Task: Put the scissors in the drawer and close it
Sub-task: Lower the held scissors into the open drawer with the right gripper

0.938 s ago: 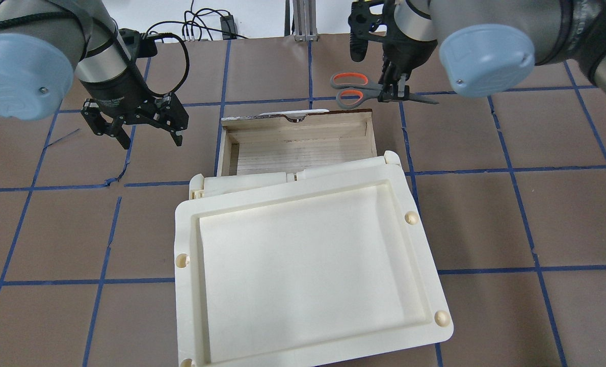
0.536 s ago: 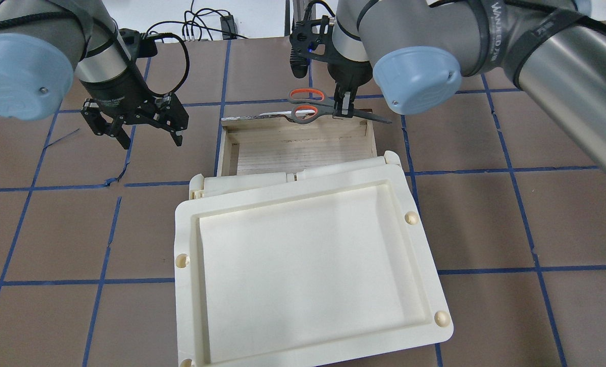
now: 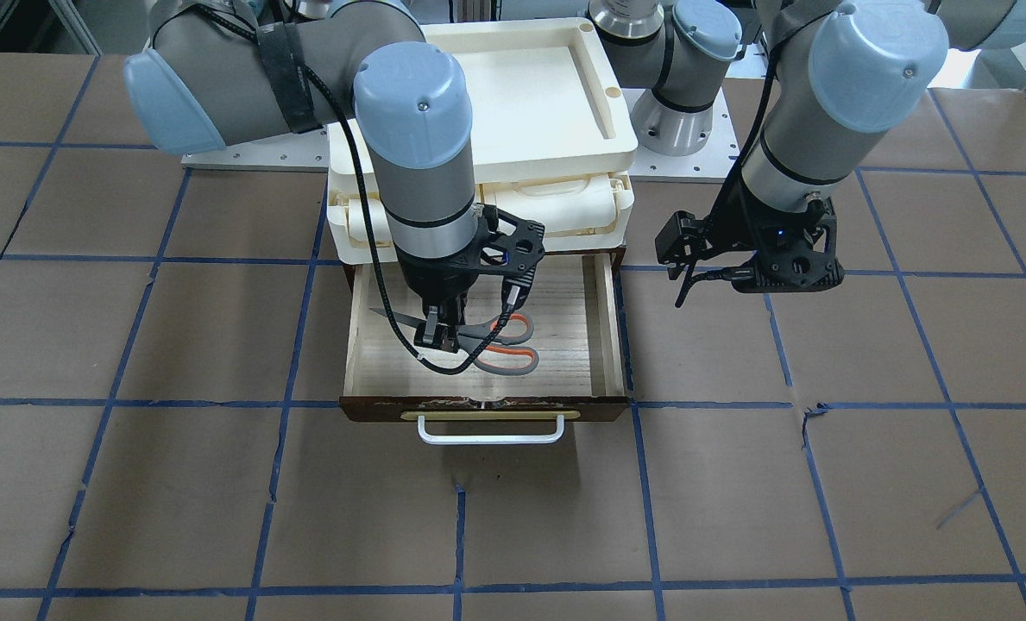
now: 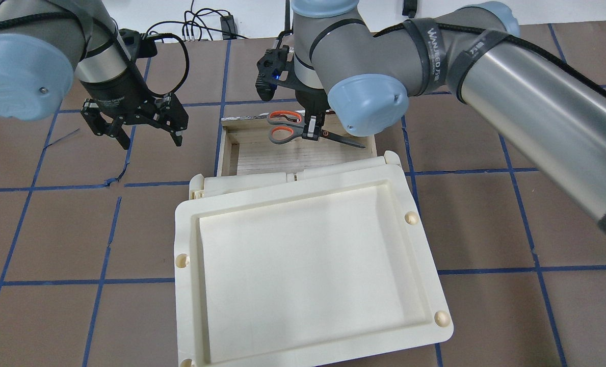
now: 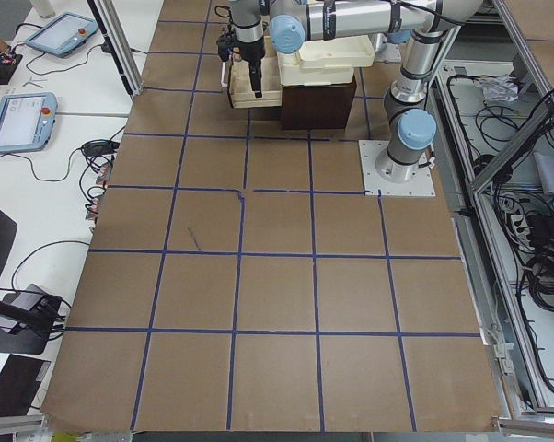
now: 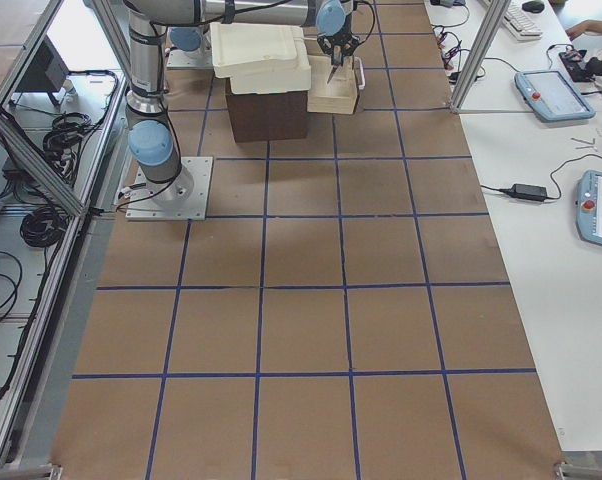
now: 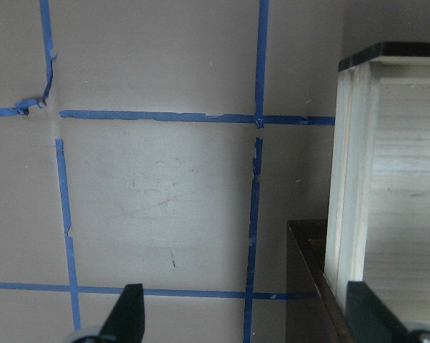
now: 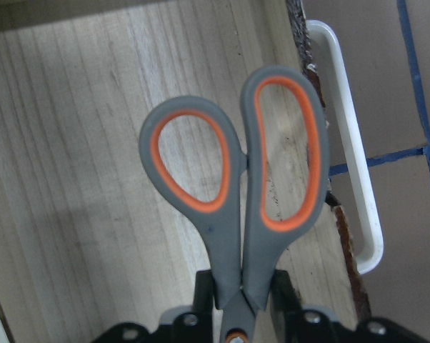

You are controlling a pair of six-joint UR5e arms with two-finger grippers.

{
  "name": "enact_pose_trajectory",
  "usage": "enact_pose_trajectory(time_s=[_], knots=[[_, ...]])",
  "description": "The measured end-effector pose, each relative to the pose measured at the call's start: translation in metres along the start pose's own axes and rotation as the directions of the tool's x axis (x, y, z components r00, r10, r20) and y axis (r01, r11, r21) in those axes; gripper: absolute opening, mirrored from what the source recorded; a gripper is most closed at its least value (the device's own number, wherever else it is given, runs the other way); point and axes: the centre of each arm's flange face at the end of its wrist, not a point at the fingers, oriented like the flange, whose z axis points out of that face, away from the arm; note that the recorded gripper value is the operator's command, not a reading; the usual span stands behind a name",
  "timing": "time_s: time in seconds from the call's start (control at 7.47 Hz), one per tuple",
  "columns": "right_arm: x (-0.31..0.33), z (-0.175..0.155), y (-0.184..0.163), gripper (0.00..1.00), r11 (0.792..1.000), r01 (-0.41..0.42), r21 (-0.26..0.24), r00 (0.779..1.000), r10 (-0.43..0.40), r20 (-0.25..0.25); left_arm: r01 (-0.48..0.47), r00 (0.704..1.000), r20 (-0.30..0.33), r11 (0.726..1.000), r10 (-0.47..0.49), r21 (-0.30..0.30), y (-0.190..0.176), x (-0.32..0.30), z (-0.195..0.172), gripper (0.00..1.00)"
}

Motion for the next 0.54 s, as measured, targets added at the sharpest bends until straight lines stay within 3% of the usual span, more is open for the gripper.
enact_pose_trajectory(time_s=[0.54], knots=[[-0.010,0.032,-0.022,0.01,1.000,-0.003,-0.012,1.000,0.003,0.025,0.001,1.000,0.000,1.000,-0.001,0.001,0.000,0.000,-0.001,1.00]])
